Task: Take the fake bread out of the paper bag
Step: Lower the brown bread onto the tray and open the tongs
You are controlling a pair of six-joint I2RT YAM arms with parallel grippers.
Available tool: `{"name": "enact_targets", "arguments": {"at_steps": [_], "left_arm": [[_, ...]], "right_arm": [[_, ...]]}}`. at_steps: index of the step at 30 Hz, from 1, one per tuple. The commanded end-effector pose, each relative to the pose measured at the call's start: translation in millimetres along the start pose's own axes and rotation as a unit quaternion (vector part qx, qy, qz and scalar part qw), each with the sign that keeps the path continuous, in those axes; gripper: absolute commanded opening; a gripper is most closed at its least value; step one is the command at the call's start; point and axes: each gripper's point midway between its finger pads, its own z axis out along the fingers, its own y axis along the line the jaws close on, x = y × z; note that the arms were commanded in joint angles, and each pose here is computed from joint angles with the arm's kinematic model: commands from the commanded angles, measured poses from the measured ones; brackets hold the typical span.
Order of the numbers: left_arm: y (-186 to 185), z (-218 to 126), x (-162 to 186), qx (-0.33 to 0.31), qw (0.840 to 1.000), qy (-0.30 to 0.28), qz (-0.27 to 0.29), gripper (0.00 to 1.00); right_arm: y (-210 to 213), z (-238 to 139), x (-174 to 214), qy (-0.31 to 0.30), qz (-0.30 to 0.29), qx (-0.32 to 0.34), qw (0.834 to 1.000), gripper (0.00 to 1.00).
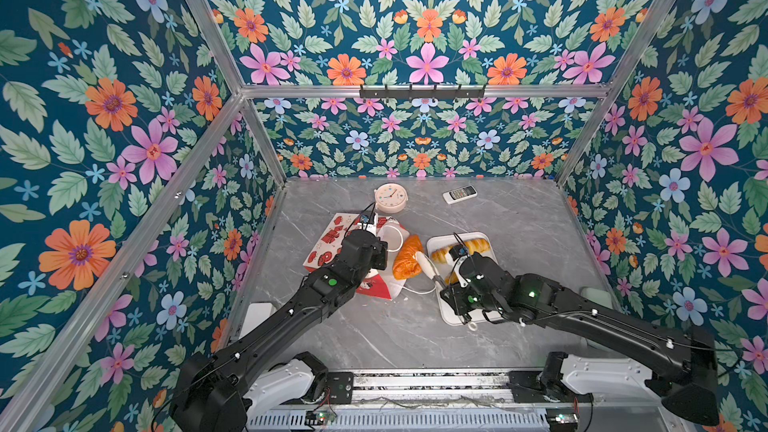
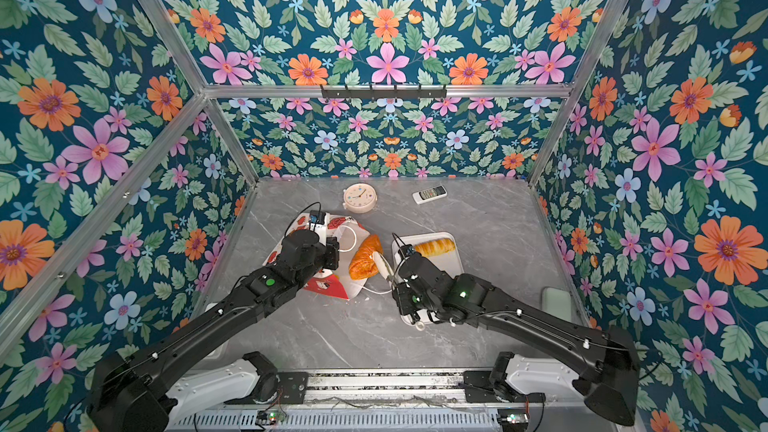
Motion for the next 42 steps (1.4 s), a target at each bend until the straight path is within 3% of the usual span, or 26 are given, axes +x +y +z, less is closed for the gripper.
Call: {"name": "enact_targets", "arguments": {"at_steps": [1, 12, 19, 29, 37, 42], "left_arm": [[8.3, 1.1, -7.9, -0.025, 1.000, -0.014, -0.003, 0.03], [15.5, -4.9, -5.8, -0.034, 0.999, -0.017, 0.002, 0.03], [11.7, -4.1, 0.0, -0.017, 1.000, -0.020, -0.003, 0.04], [12.2, -4.6, 6.1, -0.011, 1.000, -0.024, -0.006, 0.04], [13.2, -5.8, 8.8, -0.009, 1.000, -0.026, -0.007, 0.04], [13.8, -6.9, 10.6, -0.008, 1.000, -0.028, -0.009, 0.04]], "right_arm": [[-24.3, -20.6, 10.4, -0.005, 0.024, 0.040, 0.999, 0.26], [-100.6, -72.5, 53.4, -0.008, 0.103, 0.176, 0.979, 0.28], [-129.0, -80.9, 67.9, -0.001, 0.132, 0.236, 0.963, 0.29], [-137.3, -59.6, 83.0, 0.017, 0.148, 0.231, 0.961, 0.30], [-116.5, -26.3, 67.4, 0.030, 0.102, 0.191, 0.976, 0.31], [-120.5, -18.7, 63.8, 0.039, 0.088, 0.207, 0.974, 0.31]]}}
